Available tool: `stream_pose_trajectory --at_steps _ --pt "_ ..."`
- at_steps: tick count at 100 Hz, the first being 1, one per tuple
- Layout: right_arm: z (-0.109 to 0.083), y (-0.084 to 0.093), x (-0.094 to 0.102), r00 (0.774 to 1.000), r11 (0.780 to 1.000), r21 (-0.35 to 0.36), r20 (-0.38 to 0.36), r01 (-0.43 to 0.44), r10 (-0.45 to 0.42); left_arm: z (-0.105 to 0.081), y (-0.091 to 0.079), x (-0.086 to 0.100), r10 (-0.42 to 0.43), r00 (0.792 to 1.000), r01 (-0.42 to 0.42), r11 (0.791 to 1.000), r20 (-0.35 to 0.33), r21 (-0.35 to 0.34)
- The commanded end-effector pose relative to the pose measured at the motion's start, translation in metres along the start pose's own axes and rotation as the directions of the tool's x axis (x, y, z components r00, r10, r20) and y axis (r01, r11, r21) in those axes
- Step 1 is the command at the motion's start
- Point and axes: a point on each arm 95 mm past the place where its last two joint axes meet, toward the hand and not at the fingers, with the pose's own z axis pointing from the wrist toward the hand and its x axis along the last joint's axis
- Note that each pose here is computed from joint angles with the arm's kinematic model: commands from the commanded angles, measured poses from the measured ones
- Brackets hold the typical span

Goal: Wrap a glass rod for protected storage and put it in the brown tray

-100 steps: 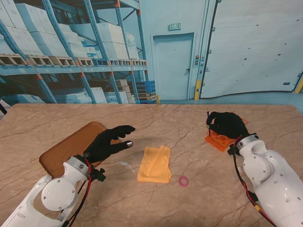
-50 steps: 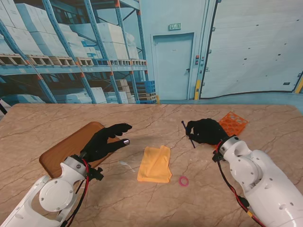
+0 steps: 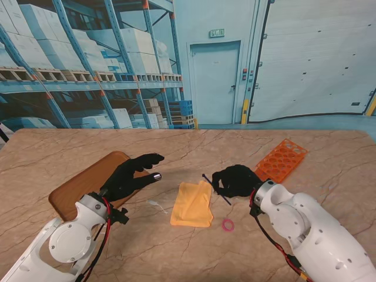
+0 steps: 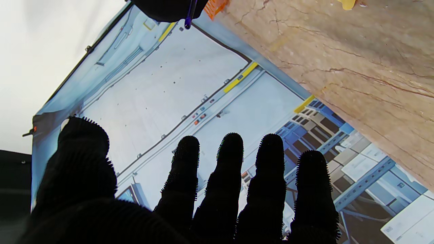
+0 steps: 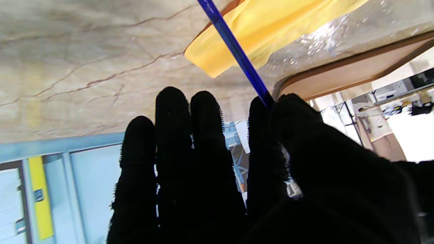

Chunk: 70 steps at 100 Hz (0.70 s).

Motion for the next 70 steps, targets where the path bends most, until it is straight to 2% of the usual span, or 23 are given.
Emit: stream_pose_trajectory --at_steps 1,20,40,70 --pt "0.005 -0.001 0.011 1.0 1.0 0.017 -0.028 0.01 -0.01 -0.002 0.003 -0.001 -0.008 1.0 0.008 1.0 0.005 -0.001" --pt "0.018 -0.006 0.023 0.996 0.997 0.057 -0.079 0.051 -0.046 -0.002 0.003 -0.002 -0.009 1.0 0.009 1.0 0.002 0.002" --pt "0.034 -0.012 0.031 0.993 0.992 0.11 -0.11 0.059 -0.047 -0.003 0.003 -0.001 -0.011 1.0 0.011 1.0 0.005 0.007" --pt "0.051 -0.016 0.034 0.983 0.982 0.133 -0.144 0.136 -0.117 -0.004 0.003 0.001 -0.013 1.0 0.013 1.0 0.005 0.009"
